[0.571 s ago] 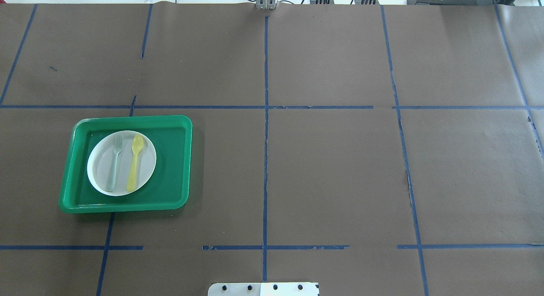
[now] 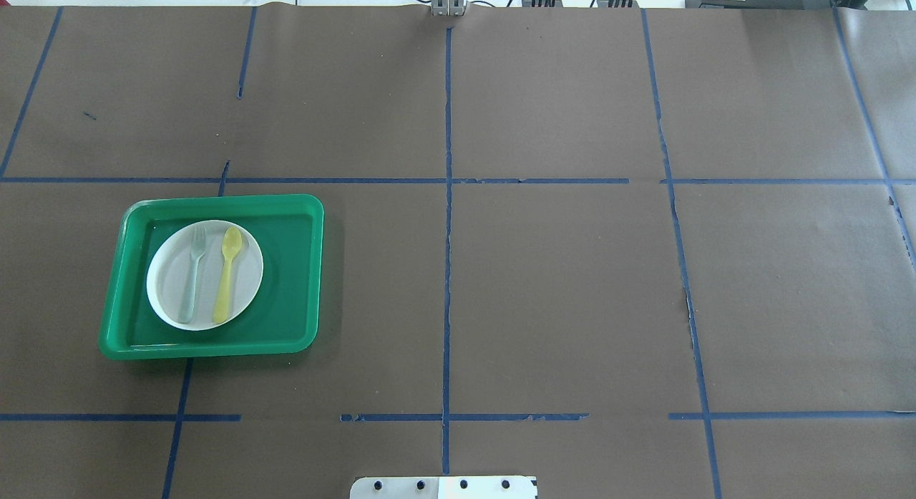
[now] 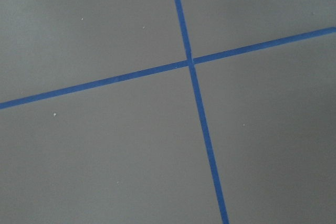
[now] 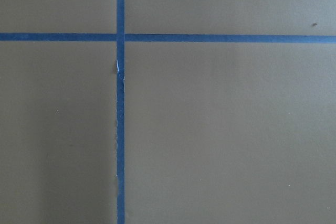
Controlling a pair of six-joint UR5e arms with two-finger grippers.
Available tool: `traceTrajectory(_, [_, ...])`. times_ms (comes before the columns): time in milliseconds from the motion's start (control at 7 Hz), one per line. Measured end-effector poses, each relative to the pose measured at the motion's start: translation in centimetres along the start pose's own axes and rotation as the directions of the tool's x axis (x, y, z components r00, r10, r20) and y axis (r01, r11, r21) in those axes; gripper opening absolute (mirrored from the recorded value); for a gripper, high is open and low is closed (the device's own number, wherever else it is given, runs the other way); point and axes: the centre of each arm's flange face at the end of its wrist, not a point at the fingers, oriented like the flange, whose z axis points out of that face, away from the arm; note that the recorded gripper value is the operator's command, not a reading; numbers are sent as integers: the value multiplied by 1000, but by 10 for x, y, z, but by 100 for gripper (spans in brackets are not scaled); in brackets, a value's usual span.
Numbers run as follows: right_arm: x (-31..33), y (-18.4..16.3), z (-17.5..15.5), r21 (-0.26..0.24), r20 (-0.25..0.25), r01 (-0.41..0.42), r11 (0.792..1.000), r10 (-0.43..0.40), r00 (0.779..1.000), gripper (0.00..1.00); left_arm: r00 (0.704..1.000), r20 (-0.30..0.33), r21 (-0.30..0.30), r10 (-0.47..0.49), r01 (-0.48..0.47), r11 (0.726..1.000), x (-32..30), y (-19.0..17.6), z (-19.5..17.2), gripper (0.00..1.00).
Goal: Place spoon
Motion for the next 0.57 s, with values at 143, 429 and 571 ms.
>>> traceTrajectory(143, [0, 0, 0, 0, 0, 0, 1000, 0, 1000, 100, 1000, -19, -2, -23, 23, 1000, 51, -24, 7, 100])
traceTrajectory(429, [0, 0, 0, 0, 0, 0, 1000, 0, 1000, 100, 994, -43, 6, -104, 104, 995, 186, -74, 39, 100])
traceTrajectory(571, [0, 0, 0, 0, 0, 0, 1000, 0, 1000, 100, 990, -60, 20, -131, 132, 991, 244, -85, 61, 100])
